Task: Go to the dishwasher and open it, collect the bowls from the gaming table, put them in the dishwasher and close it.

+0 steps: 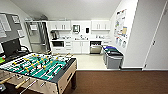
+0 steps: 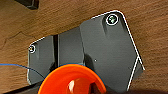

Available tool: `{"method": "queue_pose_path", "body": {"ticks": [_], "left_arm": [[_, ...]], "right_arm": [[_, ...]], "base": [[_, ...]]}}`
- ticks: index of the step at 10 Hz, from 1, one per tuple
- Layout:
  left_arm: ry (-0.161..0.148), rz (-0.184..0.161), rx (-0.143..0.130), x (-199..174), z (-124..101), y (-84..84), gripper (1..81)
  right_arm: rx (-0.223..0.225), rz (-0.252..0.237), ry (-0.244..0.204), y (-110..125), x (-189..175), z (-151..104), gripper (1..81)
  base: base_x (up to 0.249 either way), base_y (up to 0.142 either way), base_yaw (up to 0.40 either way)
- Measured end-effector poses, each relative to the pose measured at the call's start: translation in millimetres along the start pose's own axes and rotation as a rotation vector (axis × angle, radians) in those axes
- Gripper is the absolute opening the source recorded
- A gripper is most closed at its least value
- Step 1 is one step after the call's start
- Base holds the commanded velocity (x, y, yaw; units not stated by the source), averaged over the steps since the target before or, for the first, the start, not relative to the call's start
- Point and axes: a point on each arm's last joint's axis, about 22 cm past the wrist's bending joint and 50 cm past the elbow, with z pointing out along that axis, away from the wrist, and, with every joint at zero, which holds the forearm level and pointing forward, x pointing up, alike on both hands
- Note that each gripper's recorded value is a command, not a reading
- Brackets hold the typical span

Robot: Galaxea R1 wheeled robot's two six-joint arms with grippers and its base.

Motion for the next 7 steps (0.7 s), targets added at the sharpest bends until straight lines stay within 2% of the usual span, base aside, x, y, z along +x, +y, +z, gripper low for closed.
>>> {"method": "queue_pose_path", "body": {"ticks": [7], "left_arm": [[-0.002, -0.001, -0.002, -3.3, 0.5, 2.5, 1.0]], "right_arm": [[-0.006, -0.002, 0.002, 0.9, -0.5, 0.7, 1.0]], "base": [[0.162, -0.071, 0.000]]}}
